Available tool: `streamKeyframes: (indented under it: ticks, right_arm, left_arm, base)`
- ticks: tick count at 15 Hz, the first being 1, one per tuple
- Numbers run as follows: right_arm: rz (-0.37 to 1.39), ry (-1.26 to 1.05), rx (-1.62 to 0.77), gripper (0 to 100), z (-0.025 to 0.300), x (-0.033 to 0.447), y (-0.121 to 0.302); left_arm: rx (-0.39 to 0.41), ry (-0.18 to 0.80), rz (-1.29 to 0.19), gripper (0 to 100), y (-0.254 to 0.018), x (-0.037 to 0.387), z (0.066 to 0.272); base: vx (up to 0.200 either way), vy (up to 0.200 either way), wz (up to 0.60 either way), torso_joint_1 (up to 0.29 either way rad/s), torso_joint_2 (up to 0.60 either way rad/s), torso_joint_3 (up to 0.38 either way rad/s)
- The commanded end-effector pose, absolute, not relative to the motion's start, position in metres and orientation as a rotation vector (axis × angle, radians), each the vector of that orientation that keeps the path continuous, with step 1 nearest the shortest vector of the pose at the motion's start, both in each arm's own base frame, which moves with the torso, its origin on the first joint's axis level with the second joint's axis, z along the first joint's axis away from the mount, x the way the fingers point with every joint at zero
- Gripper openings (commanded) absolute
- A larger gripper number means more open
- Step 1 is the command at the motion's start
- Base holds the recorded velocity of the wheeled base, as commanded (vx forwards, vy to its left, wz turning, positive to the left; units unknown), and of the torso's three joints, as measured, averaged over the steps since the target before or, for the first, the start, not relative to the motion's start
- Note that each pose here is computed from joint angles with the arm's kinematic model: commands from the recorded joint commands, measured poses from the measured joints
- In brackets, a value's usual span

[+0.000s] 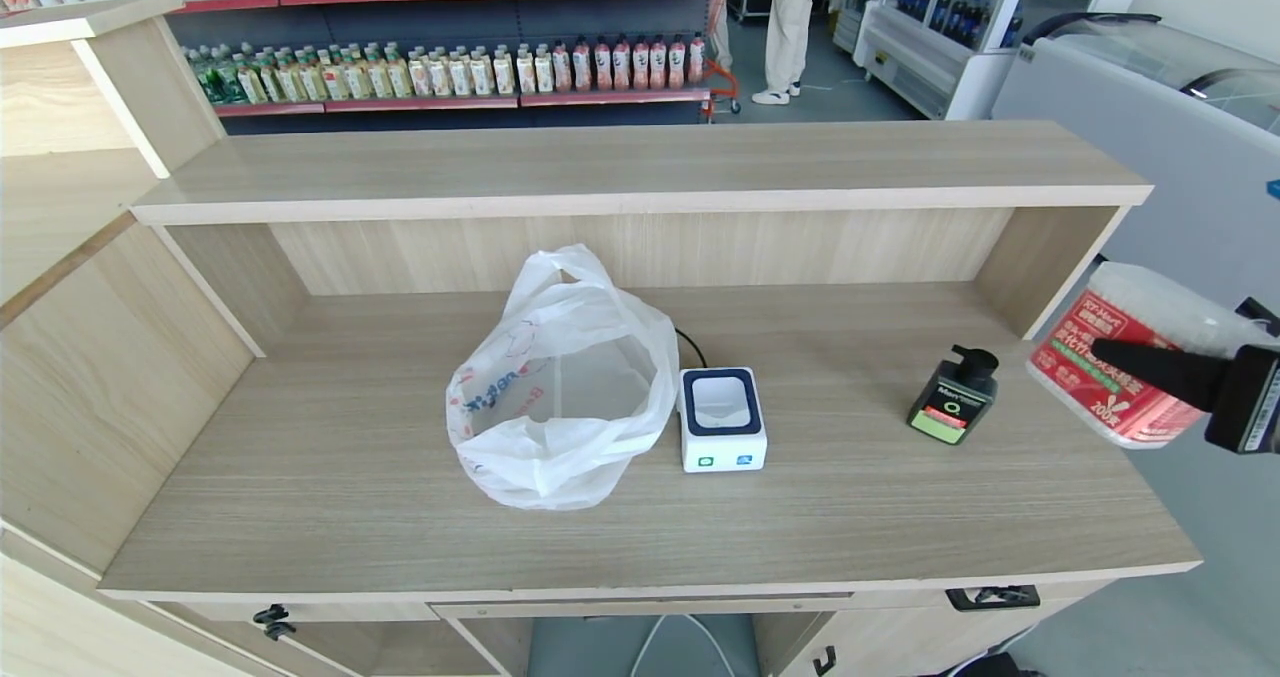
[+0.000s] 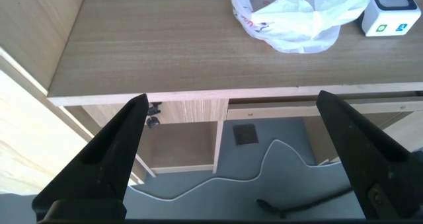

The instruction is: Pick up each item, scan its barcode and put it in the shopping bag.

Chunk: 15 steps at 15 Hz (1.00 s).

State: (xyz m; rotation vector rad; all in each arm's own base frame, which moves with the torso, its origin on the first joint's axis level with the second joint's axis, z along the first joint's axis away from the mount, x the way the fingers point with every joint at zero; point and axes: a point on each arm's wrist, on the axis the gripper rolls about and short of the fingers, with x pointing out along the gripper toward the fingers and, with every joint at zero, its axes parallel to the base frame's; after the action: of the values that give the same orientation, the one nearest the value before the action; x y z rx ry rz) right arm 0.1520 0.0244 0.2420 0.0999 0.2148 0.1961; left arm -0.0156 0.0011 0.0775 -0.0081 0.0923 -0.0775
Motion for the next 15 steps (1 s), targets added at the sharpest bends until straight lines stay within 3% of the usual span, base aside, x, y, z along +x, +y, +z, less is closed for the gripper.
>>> streamKeyframes:
  ticks: [1,7,15]
  right_arm:
    - [0.198,0.214,0.099,0,0.2420,0.1513,0.0245]
    - [0.210,0.217,0.067,0,0.2420,0.1535,0.0252]
    - [0.239,0.219,0.071,0,0.2389,0.1501,0.0254]
  left_arm:
    - [-0.009,0.092,-0.078,100,0.0011,-0.0155,0.0776]
    - [-0.009,0.092,-0.078,100,0.0011,-0.0155,0.0776]
    - [-0.009,0.094,-0.078,100,0.0011,-0.0155,0.0775]
  base:
    - [0.000,0.000,0.00,0.000,0.00,0.000]
    - [0.000,0.000,0.00,0.000,0.00,0.000]
    - [0.000,0.000,0.52,0.003,0.00,0.003]
